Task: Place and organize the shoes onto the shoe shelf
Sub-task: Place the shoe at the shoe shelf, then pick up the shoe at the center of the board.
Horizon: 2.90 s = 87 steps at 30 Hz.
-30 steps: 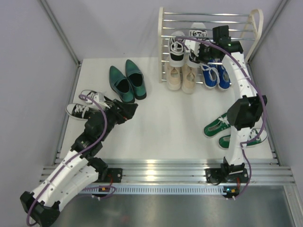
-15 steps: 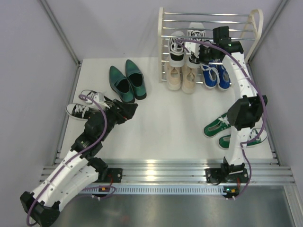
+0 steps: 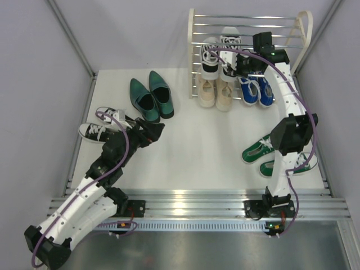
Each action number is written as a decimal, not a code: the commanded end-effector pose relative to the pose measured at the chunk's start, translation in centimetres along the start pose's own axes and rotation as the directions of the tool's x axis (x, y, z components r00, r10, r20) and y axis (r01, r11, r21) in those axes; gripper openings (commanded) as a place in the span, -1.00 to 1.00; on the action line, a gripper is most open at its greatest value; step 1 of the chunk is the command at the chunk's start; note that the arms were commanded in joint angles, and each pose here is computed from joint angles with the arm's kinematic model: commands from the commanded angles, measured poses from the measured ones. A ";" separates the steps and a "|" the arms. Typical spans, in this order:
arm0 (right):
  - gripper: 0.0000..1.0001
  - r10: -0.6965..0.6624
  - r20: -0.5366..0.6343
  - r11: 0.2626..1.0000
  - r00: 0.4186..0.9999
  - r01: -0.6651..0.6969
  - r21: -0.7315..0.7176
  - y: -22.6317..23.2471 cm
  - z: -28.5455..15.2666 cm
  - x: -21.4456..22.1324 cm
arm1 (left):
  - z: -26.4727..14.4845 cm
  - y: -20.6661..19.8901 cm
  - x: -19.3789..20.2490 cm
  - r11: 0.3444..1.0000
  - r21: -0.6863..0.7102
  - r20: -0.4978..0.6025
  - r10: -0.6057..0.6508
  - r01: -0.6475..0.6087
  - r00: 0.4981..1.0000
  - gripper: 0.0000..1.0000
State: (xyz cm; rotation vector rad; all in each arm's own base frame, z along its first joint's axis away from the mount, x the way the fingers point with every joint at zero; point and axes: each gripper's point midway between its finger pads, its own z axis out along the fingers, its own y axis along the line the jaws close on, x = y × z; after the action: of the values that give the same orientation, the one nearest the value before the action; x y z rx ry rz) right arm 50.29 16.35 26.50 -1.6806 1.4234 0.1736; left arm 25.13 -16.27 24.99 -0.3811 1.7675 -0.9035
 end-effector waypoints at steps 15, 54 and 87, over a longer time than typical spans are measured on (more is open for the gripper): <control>-0.50 -0.132 0.063 0.982 0.989 0.122 0.147 -3.7 -3.7 -3.6 | 0.1 -1.1 -1.0 0.999 0.047 0.044 -0.020 0.018 0.999 0.86; 0.81 0.748 0.217 0.640 0.628 -0.768 0.016 18.8 -11.8 -1.7 | 9.9 11.4 -4.3 0.829 -0.529 -0.060 -0.253 0.184 0.966 0.73; 0.78 0.713 0.160 0.699 0.682 -0.707 -0.102 23.3 -12.4 -3.4 | 13.7 14.3 -10.6 0.836 -0.507 -0.185 0.133 -0.211 0.974 -1.00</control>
State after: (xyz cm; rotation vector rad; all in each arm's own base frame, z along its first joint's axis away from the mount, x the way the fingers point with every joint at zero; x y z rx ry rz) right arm 24.48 10.80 21.23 -0.9314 1.9463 0.7447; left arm 43.99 -4.90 8.60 -0.6444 2.4088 -0.1961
